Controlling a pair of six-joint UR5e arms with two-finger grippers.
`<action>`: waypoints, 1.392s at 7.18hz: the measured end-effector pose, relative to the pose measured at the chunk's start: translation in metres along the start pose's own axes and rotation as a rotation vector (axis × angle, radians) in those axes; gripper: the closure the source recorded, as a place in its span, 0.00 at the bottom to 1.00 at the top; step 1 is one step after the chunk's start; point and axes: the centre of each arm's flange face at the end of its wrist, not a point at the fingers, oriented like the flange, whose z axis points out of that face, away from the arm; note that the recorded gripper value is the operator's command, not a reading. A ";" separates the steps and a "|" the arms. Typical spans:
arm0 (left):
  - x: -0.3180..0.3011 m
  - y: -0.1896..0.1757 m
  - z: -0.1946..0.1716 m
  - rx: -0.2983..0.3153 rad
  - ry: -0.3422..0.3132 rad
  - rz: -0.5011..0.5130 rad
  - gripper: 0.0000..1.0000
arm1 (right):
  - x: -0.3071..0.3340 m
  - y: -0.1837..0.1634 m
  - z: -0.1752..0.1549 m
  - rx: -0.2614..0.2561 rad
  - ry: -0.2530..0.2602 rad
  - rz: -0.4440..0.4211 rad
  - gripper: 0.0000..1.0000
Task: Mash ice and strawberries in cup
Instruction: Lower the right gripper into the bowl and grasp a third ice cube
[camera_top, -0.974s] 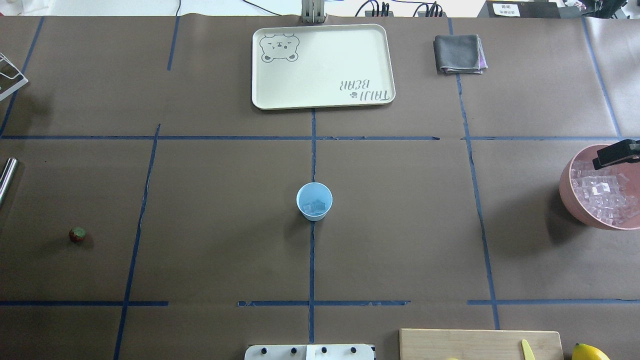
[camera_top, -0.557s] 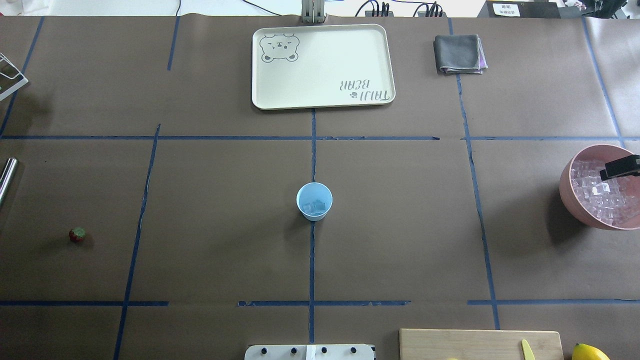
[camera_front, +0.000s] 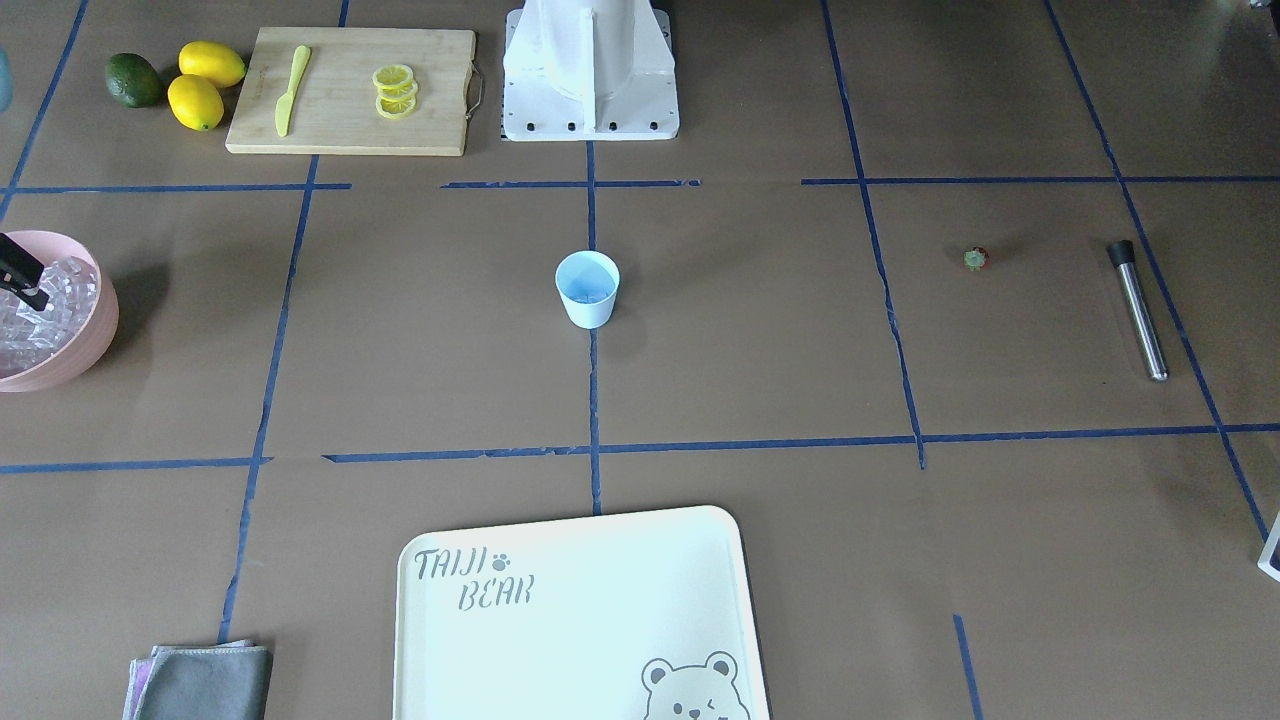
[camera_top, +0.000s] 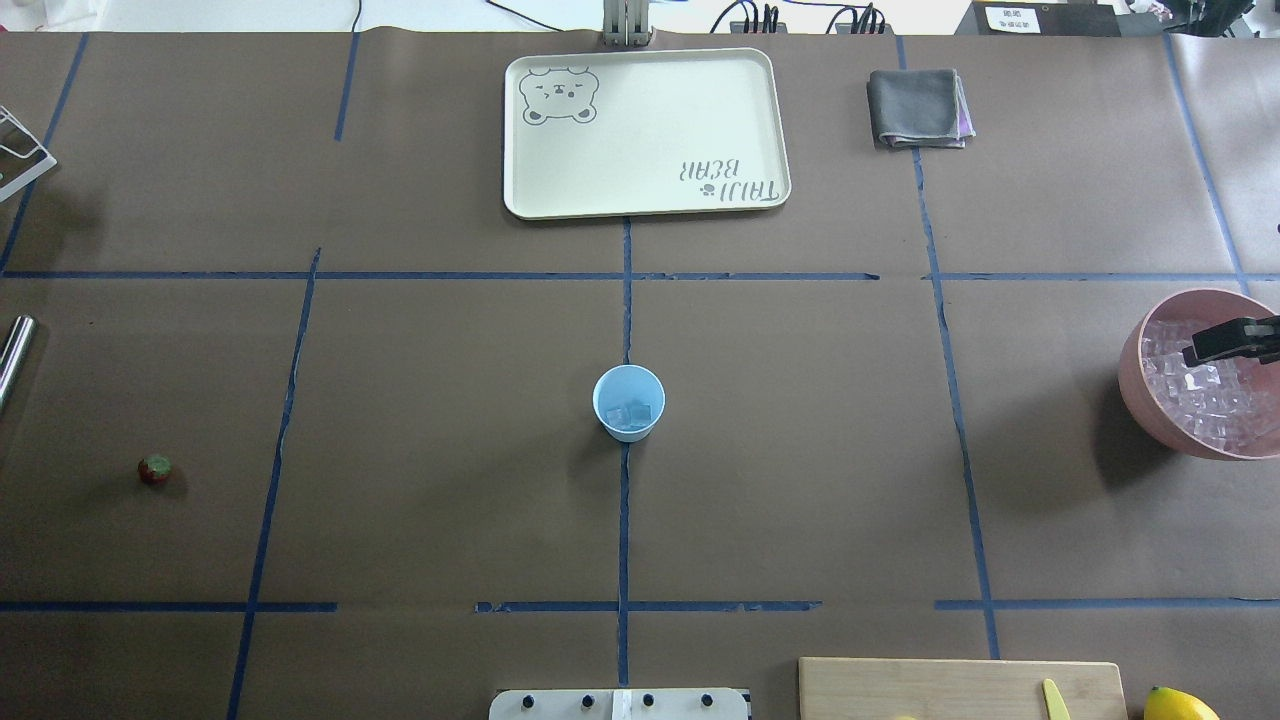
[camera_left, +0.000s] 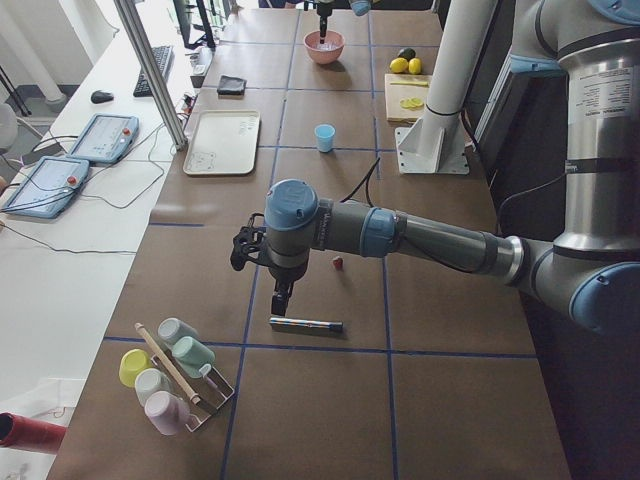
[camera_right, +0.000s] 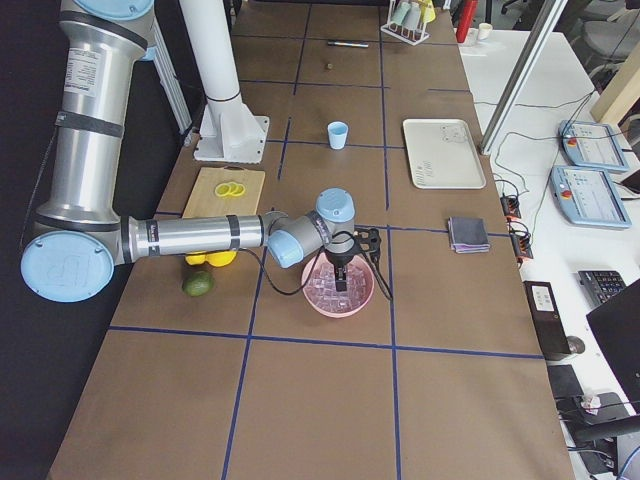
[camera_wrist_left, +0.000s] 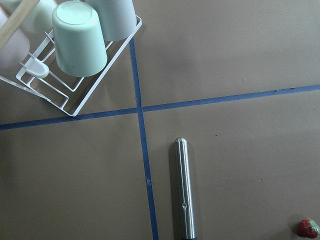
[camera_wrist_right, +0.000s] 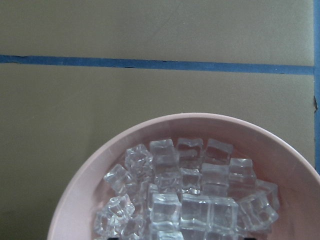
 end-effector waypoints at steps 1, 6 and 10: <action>0.001 0.000 -0.001 0.001 0.000 0.001 0.00 | -0.004 0.002 0.006 -0.014 0.001 -0.009 0.24; 0.001 0.001 -0.001 0.002 0.000 0.000 0.00 | -0.002 0.007 0.018 -0.044 0.010 -0.013 0.28; 0.002 0.002 -0.003 0.005 0.000 0.002 0.00 | 0.000 0.008 0.024 -0.055 0.015 -0.005 0.99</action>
